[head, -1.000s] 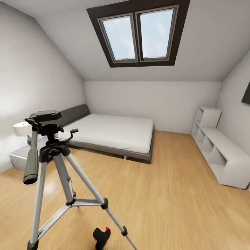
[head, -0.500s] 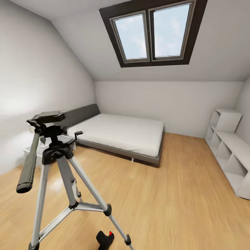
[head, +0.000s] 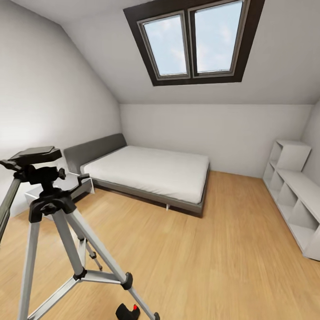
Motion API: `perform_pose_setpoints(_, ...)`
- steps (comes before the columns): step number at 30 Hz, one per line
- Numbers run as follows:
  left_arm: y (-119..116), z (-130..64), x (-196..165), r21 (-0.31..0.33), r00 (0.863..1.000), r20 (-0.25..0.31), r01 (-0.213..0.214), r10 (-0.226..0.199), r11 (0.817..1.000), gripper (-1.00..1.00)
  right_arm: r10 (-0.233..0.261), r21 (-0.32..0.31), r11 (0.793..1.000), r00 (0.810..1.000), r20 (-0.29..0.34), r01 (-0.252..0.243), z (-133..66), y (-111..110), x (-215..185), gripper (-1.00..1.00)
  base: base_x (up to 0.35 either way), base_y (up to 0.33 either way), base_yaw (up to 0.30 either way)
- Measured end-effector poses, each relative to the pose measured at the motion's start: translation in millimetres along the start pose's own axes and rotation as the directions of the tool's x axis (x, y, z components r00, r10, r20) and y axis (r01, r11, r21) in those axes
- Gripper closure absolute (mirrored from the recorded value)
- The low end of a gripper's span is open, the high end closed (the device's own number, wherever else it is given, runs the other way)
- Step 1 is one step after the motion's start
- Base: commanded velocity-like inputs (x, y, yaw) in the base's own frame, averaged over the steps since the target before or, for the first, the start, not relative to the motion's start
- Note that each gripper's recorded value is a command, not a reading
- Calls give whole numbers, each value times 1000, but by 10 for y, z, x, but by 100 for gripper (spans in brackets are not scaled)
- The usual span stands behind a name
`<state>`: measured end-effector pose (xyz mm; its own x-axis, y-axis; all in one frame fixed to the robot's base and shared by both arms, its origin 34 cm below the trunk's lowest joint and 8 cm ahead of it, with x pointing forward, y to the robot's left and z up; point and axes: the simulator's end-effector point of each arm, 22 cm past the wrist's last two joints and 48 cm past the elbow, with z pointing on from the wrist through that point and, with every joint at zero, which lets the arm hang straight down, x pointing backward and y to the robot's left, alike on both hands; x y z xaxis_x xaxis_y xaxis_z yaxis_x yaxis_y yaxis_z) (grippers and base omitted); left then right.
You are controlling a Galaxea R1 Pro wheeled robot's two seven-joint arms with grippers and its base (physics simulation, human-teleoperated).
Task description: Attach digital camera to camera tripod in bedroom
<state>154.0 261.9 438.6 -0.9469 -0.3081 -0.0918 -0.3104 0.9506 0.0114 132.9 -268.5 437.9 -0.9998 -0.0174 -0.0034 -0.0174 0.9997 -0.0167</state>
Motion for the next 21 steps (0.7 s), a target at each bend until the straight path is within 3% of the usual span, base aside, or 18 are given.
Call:
perform_pose_setpoints(12,2,0,-1,0,1000,0,1,-1,1000,-100,0,-4,1000,1000,0,0,0,34,-1,-100,4,-4,7)
perform_pose_setpoints(21,0,0,-10,0,1000,3,1,-1,1000,-100,0,-3,1000,1000,1,0,0,32,-7,-100,0,0,201)
